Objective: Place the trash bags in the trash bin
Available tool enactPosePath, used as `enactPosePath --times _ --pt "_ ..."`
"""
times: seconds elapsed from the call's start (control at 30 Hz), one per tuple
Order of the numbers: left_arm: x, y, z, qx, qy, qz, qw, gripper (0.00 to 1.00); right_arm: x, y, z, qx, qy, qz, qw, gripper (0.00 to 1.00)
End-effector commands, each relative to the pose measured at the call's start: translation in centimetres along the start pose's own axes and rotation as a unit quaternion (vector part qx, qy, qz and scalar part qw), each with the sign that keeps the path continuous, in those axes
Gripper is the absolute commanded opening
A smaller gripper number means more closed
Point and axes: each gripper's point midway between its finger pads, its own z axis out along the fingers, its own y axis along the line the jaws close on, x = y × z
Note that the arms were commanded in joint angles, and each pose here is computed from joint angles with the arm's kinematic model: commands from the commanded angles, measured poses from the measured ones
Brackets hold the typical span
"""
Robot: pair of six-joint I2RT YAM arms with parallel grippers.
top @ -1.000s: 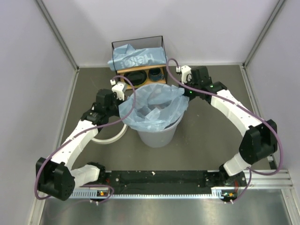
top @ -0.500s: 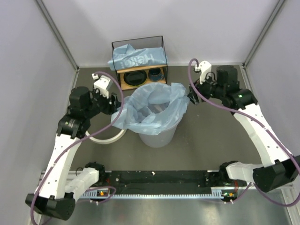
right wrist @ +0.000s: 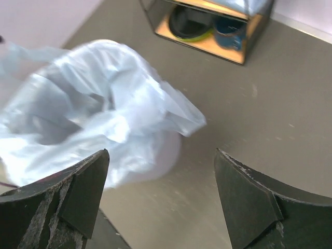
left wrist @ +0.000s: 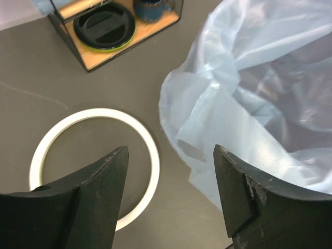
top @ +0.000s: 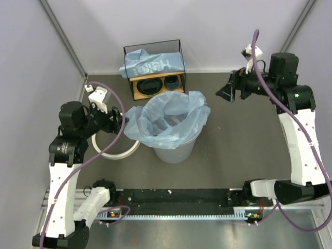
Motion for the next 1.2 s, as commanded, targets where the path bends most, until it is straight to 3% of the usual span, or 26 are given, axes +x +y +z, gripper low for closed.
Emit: enactPosePath --times 0.0,0.3,0.43,0.5,0.6,0.63,0.8,0.83,0.87,0.97,1.17 --pt "-5.3 -4.1 -3.1 0.089 -0.101 -0.030 0.990 0.72 -1.9 4.4 0.9 -0.097 0.010 0.093 0.991 0.82" --pt "-5.9 -8.3 -4.9 0.208 -0.088 -0.042 0.973 0.72 0.5 4.8 5.3 -0.094 0.079 0.124 0.985 0.79" --pt "-3.3 -9.5 -4.1 0.269 -0.028 -0.056 0.961 0.74 0.5 6.2 5.2 -0.133 0.086 0.133 0.978 0.62" --pt "-2.3 -9.5 -3.7 0.274 -0.011 -0.062 0.960 0.75 0.9 6.3 5.5 -0.138 0.093 0.141 0.976 0.62" --pt "-1.4 -9.2 -3.2 0.271 -0.004 -0.062 0.961 0.76 1.0 6.5 6.1 -0.145 0.100 0.150 0.973 0.52" --pt "-1.0 -9.1 -3.0 0.268 0.002 -0.068 0.961 0.76 1.0 6.7 6.0 -0.151 0.101 0.156 0.971 0.42" --pt "0.1 -8.7 -2.2 0.264 0.020 -0.081 0.961 0.76 2.0 8.1 4.9 -0.184 0.121 0.170 0.960 0.18" --pt "0.2 -8.6 -2.1 0.264 0.021 -0.078 0.961 0.74 2.1 8.2 4.8 -0.185 0.120 0.165 0.961 0.05" --pt "0.4 -8.6 -2.1 0.264 0.024 -0.078 0.961 0.72 2.2 8.4 4.2 -0.185 0.116 0.158 0.963 0.00" --pt "0.7 -8.6 -2.2 0.262 0.027 -0.072 0.962 0.67 2.9 8.5 2.9 -0.179 0.121 0.143 0.966 0.00" --pt "1.8 -8.4 -2.6 0.242 0.029 -0.073 0.967 0.37 5.1 7.2 -0.4 -0.138 0.131 0.139 0.972 0.00"
